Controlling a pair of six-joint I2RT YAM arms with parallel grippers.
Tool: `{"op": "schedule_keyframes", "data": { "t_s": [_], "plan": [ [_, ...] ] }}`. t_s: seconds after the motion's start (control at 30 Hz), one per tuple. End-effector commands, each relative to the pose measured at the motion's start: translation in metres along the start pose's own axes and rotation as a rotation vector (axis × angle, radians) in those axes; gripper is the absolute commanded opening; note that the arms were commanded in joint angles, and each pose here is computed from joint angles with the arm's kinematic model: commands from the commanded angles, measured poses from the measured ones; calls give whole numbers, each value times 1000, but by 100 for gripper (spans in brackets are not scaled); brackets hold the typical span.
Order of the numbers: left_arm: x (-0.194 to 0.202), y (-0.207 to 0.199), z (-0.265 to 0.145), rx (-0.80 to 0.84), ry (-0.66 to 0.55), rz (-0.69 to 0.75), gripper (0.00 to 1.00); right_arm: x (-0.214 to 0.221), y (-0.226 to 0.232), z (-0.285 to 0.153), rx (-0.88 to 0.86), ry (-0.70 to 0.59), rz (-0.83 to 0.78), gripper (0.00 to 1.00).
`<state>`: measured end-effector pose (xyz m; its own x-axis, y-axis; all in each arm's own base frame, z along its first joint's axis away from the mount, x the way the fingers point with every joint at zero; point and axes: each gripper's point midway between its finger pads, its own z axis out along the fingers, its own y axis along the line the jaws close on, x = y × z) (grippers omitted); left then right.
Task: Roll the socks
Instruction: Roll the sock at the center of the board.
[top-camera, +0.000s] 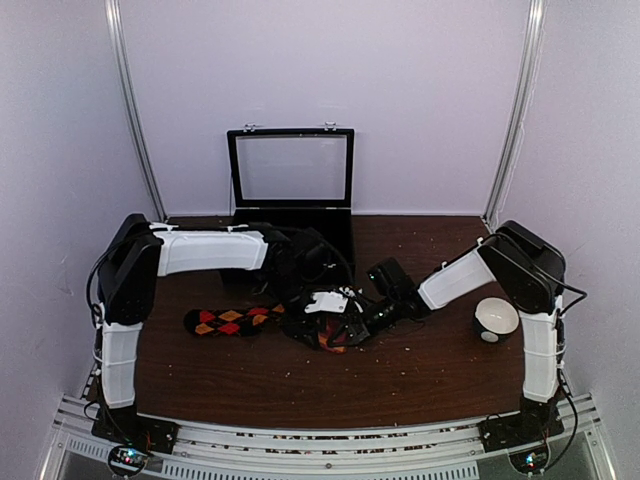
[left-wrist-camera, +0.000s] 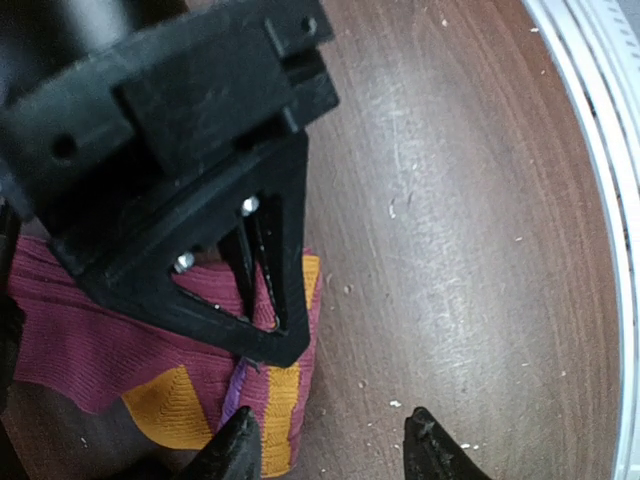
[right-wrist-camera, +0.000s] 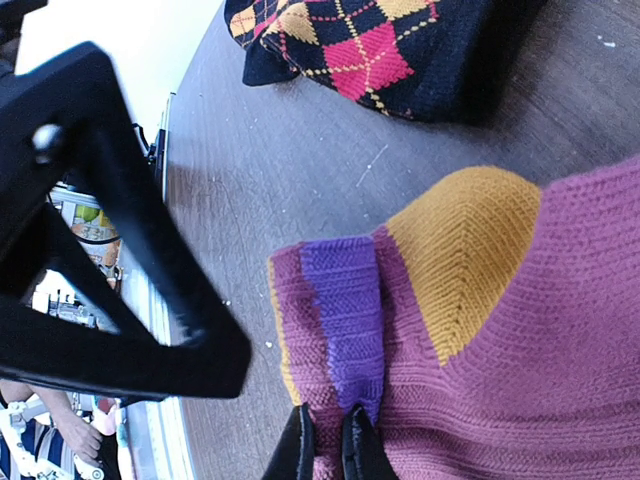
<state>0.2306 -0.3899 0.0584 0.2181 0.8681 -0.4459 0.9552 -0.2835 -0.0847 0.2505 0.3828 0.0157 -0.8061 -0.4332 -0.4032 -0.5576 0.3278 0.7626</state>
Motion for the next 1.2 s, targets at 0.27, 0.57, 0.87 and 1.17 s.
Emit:
{"op": "schedule_keyframes", "data": {
  "t_s": [0.27, 0.57, 0.87, 1.17],
  "plan": [
    [7, 21, 14, -58, 54, -1, 43, 115, -80, -12, 323, 255, 355, 0],
    [13, 20, 24, -34, 69, -2, 28, 116, -77, -13, 313, 257, 364, 0],
    [12, 14, 34, 36, 65, -49, 17, 94, -66, -10, 270, 189, 353, 2],
    [22, 9, 44, 55, 115, -50, 31, 90, -63, -11, 258, 191, 338, 2]
  ]
}}
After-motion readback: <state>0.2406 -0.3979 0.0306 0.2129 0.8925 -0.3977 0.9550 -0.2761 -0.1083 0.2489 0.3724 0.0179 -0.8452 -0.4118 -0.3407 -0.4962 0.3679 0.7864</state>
